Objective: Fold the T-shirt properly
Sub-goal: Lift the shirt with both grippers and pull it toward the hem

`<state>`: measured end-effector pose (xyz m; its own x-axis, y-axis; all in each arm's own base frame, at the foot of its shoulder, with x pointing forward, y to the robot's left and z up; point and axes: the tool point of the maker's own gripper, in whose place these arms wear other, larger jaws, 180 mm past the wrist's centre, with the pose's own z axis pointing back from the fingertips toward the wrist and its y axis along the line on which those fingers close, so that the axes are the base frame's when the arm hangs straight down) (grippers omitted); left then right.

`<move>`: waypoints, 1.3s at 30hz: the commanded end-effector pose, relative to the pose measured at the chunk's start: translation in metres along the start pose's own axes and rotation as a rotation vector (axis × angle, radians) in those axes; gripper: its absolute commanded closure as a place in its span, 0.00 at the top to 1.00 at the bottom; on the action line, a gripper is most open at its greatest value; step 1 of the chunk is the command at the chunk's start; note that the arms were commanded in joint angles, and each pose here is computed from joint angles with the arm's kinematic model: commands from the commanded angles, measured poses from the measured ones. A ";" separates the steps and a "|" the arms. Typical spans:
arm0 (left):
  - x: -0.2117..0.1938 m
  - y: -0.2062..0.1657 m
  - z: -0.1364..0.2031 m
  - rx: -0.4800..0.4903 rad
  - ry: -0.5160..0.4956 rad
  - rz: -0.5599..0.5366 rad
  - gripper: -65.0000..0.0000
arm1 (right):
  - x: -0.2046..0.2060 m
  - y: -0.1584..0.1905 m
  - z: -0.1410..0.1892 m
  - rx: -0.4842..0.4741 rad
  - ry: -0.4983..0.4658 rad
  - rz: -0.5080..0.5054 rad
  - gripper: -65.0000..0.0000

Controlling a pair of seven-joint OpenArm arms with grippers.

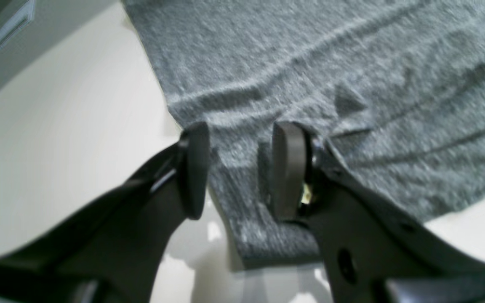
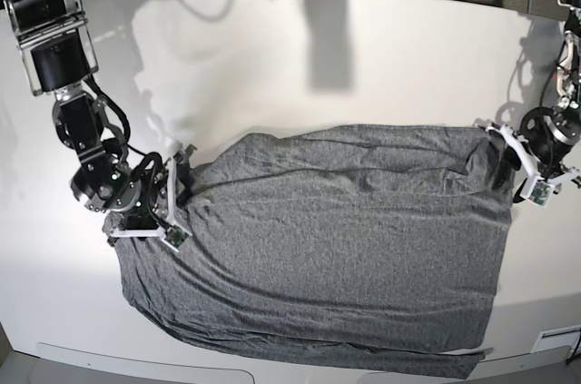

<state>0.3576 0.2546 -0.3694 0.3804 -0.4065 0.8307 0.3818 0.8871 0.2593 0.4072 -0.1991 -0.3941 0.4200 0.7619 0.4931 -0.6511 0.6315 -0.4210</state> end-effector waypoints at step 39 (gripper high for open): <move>-0.053 -0.057 0.026 -0.243 0.132 -0.559 0.37 | 0.005 0.017 0.034 0.165 0.146 -0.100 0.39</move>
<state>0.2843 0.2252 -0.4267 0.1818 -0.8234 0.5376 0.7433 0.4730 0.4731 0.3639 -0.1873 -0.3893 0.5865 0.7180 0.3747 -0.7010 0.6818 -0.2091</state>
